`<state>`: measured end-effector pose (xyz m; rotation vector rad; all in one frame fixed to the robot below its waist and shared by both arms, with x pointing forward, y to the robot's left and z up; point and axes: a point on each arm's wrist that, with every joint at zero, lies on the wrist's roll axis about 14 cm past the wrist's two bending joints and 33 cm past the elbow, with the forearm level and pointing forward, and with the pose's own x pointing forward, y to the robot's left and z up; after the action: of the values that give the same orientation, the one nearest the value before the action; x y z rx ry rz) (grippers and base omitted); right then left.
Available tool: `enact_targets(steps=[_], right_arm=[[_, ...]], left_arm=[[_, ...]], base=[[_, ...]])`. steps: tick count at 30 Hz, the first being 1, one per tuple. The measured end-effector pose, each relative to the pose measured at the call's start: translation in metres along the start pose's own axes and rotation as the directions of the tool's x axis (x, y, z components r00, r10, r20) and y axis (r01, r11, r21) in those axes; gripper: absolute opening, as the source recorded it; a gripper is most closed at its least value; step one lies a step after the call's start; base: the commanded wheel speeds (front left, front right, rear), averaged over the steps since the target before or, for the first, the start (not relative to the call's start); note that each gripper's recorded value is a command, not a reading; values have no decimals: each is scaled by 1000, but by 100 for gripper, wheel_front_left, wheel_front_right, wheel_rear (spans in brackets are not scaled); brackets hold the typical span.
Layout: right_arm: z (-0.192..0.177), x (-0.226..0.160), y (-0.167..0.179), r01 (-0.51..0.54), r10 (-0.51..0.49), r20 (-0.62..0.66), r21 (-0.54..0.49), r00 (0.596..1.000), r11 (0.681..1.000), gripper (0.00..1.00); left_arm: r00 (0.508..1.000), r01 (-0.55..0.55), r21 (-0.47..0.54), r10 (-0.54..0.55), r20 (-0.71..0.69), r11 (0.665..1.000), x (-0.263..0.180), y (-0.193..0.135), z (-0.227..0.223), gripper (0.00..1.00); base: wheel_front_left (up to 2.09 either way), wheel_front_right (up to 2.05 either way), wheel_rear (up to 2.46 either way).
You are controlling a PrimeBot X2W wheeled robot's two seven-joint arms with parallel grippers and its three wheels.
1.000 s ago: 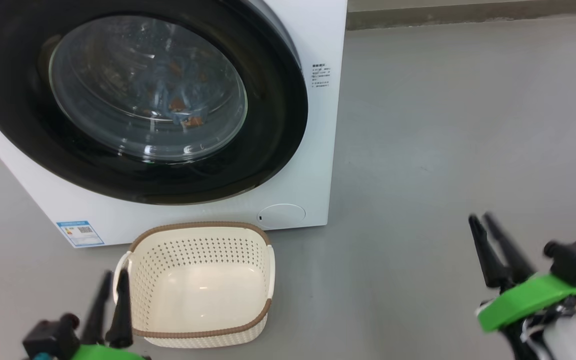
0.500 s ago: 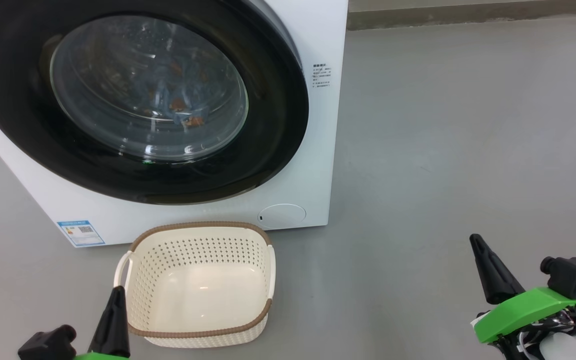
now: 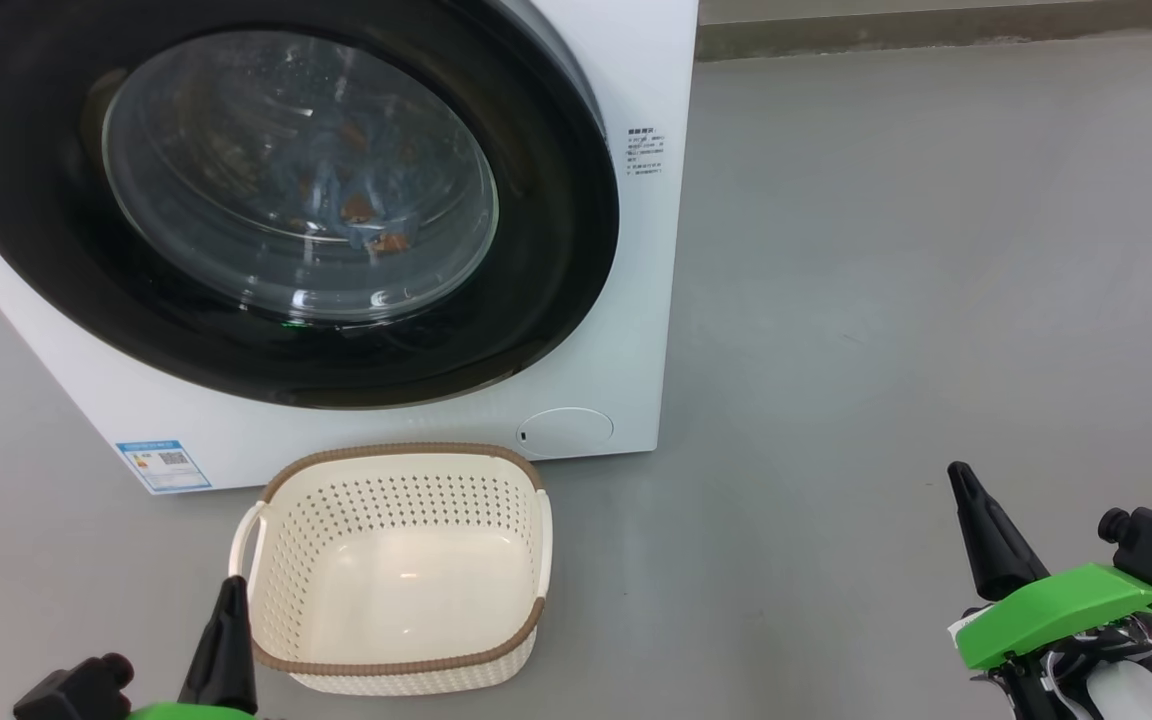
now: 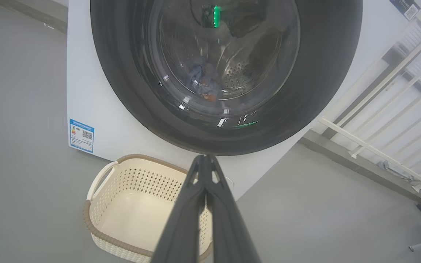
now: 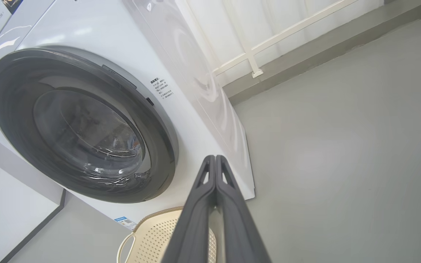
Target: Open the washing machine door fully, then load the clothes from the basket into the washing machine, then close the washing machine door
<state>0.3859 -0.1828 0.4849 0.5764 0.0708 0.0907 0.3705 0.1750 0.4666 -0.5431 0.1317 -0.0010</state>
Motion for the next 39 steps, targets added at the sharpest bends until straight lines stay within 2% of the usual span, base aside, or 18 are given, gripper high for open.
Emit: enact_targets(steps=[18, 33, 39], right_arm=[[3, 0, -5, 40, -42, 8, 177, 999, 983, 0], [7, 2, -6, 54, -63, 16, 320, 998, 946, 0], [10, 2, -9, 61, -75, 22, 389, 997, 919, 0]], left_arm=[[1000, -27, -176, 24, -19, 984, 0, 6, 0, 0], [999, -36, -336, 29, -27, 941, 1, 7, 0, 0], [999, -40, -400, 32, -28, 916, 1, 9, 2, 0]], base=[[0, 0, 0], [0, 0, 0], [0, 0, 0]])
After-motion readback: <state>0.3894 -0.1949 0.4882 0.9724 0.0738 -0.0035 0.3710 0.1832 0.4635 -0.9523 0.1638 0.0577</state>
